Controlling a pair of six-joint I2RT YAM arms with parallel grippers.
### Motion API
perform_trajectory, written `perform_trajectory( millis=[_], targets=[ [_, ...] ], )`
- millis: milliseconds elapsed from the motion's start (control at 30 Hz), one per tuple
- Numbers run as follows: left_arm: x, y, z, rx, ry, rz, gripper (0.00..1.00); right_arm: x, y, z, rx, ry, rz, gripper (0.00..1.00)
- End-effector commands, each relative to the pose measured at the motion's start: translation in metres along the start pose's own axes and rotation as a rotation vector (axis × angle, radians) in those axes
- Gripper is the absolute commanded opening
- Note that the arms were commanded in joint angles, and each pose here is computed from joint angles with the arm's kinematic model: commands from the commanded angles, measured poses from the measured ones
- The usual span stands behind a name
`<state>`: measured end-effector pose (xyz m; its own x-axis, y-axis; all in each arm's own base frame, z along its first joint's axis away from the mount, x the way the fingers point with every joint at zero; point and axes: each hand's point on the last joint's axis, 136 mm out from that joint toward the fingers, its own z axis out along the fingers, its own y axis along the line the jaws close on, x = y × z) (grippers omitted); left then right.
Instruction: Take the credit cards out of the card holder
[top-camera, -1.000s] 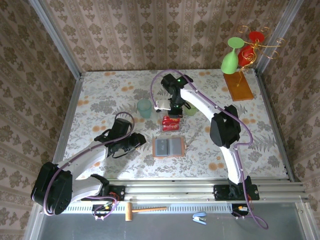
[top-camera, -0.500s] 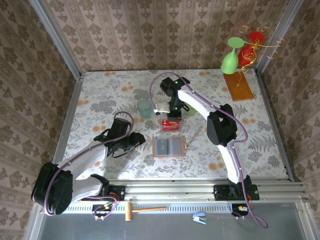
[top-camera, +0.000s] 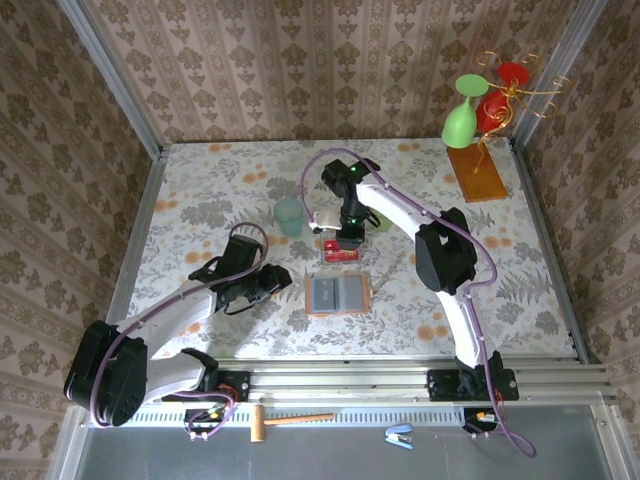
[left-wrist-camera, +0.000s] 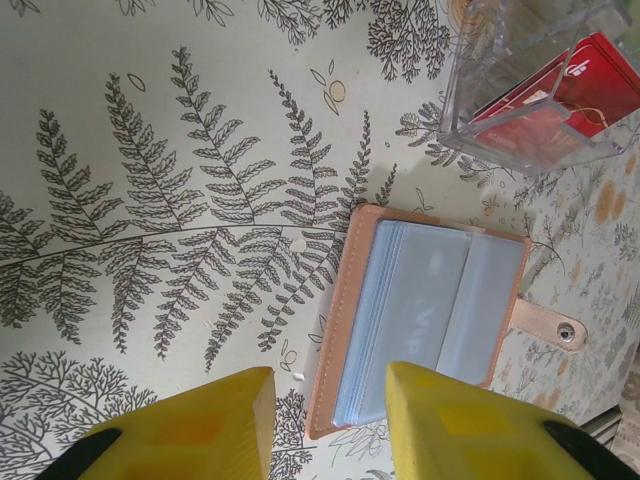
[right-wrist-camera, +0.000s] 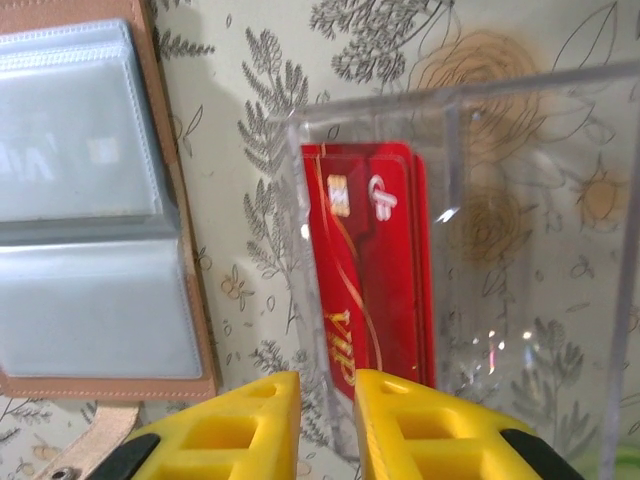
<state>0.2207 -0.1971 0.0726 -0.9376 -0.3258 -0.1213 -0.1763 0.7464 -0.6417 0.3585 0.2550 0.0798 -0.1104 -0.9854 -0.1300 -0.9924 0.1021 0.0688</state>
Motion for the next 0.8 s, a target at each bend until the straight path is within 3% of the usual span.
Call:
perform_trajectory(
  millis=[0,500,767],
  targets=[
    [-0.007,-0.017,-0.001,0.038,-0.003,0.012,0.35,-0.005,0.004,-0.030,0.087,-0.048,0.019,0.21],
    [-0.004,-0.037,0.028,0.052,0.059,0.050,0.34,-0.040,0.032,-0.040,0.121,-0.307,0.358,0.23],
    [0.002,-0.039,0.041,0.051,0.090,0.055,0.32,-0.049,0.050,-0.027,0.052,-0.427,0.705,0.25]
  ],
)
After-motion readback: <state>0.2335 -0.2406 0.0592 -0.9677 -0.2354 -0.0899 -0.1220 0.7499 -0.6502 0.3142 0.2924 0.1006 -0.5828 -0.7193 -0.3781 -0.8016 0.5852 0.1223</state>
